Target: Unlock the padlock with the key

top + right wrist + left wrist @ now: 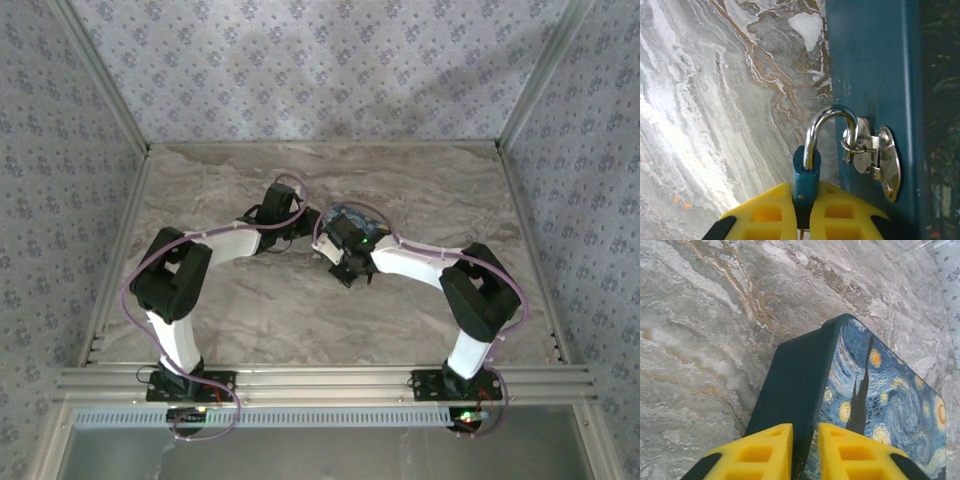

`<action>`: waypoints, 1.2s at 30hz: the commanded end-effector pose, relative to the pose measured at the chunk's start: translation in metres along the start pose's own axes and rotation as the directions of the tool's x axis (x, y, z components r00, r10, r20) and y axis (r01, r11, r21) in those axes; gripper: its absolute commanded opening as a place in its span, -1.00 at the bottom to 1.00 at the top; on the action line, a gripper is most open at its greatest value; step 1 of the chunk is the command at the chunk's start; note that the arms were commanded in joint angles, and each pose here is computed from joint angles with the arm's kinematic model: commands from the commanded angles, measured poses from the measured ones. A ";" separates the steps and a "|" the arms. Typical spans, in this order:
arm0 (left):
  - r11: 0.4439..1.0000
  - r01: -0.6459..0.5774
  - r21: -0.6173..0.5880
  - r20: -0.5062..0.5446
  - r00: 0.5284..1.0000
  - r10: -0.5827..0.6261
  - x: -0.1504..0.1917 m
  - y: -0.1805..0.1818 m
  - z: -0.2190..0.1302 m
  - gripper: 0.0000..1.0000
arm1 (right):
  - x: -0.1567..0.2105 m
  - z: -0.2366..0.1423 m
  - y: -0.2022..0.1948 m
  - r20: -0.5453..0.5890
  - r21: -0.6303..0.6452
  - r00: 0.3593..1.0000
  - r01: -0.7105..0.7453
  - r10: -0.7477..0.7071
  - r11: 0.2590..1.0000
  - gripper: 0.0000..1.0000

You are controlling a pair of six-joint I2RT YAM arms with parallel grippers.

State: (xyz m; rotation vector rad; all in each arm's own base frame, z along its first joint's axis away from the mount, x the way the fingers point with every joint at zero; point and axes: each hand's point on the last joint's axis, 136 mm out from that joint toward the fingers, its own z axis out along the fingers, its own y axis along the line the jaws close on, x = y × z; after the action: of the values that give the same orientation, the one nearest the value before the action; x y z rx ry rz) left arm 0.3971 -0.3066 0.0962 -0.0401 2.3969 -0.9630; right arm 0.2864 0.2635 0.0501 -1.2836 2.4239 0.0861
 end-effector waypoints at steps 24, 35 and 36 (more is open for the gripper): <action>0.999 0.009 -0.037 -0.078 0.997 -0.012 0.027 0.010 0.008 -0.79 | -0.007 0.008 0.002 -0.014 -0.061 0.988 -0.157 0.157 0.986 -0.51; 0.999 0.002 -0.038 -0.080 0.997 -0.005 0.025 0.007 0.007 -0.79 | 0.003 0.009 -0.009 -0.011 0.057 0.974 -0.224 0.225 0.973 -0.37; 0.999 0.003 -0.038 -0.079 0.997 -0.006 0.025 0.007 0.007 -0.79 | 0.005 0.008 -0.010 -0.016 0.072 0.970 -0.239 0.241 0.968 -0.36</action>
State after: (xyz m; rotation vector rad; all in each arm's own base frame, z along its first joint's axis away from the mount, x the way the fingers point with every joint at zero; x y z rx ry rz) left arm 0.3985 -0.3125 0.0972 -0.0332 2.3770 -0.9776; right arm 0.2874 0.2622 0.0315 -1.0760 2.5833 0.1113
